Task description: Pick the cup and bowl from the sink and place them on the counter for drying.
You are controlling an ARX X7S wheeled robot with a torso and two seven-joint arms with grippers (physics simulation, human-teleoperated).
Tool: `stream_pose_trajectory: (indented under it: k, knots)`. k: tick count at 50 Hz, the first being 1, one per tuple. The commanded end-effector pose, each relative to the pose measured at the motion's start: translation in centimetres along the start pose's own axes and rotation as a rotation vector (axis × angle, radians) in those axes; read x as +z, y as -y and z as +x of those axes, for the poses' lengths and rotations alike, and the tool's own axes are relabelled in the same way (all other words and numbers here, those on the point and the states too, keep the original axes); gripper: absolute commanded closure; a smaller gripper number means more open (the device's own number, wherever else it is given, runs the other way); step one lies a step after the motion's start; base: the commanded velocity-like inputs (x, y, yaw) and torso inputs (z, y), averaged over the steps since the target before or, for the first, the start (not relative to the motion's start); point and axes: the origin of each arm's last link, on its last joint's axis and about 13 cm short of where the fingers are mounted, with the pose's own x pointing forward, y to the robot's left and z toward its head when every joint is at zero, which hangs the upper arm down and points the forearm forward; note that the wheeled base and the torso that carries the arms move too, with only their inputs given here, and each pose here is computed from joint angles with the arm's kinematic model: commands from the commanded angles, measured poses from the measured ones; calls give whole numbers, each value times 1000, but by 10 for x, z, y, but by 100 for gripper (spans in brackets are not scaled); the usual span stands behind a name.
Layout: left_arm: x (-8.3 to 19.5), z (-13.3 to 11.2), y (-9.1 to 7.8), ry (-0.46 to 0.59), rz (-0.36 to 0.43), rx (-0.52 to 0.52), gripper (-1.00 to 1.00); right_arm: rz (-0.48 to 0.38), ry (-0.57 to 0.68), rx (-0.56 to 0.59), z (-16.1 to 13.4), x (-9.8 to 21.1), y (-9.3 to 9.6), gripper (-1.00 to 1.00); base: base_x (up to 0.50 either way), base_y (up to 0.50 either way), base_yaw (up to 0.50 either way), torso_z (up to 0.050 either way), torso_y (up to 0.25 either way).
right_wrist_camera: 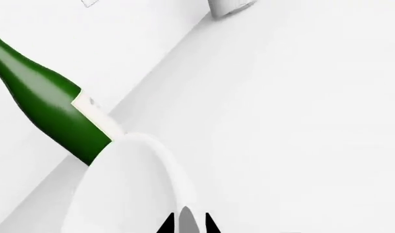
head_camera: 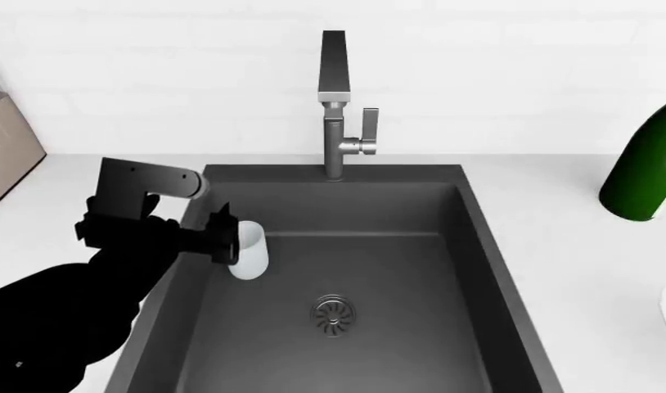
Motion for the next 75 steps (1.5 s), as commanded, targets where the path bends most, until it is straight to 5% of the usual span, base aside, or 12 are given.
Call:
stream_pose_trajectory:
  k: [1,45,46,61,63,75]
  knots:
    - [-2,-3,-3,-3,-1,-1,-100,-23,21,-96,10,-11,16,100,0,0,0,0,0]
    - [-7,-3,2,-12,-6,5,-100,56,-160,-223,21,-65,75,100,0,0,0,0,0]
    - [-6,-3,2,-12,-7,5,-100,33,-146,-221,20,-63,74,-100,0,0,0,0,0]
    - [-5,-4,0,-10,-2,-1,-100,-107,33,-126,9,-32,38,-100,0,0,0,0,0]
    - [-5,-4,0,-10,-2,-2,-100,-50,43,-99,9,-28,34,-100,0,0,0,0,0]
    - [-4,-2,3,-7,0,-4,-100,-105,231,-106,2,-6,25,-100,0,0,0,0,0]
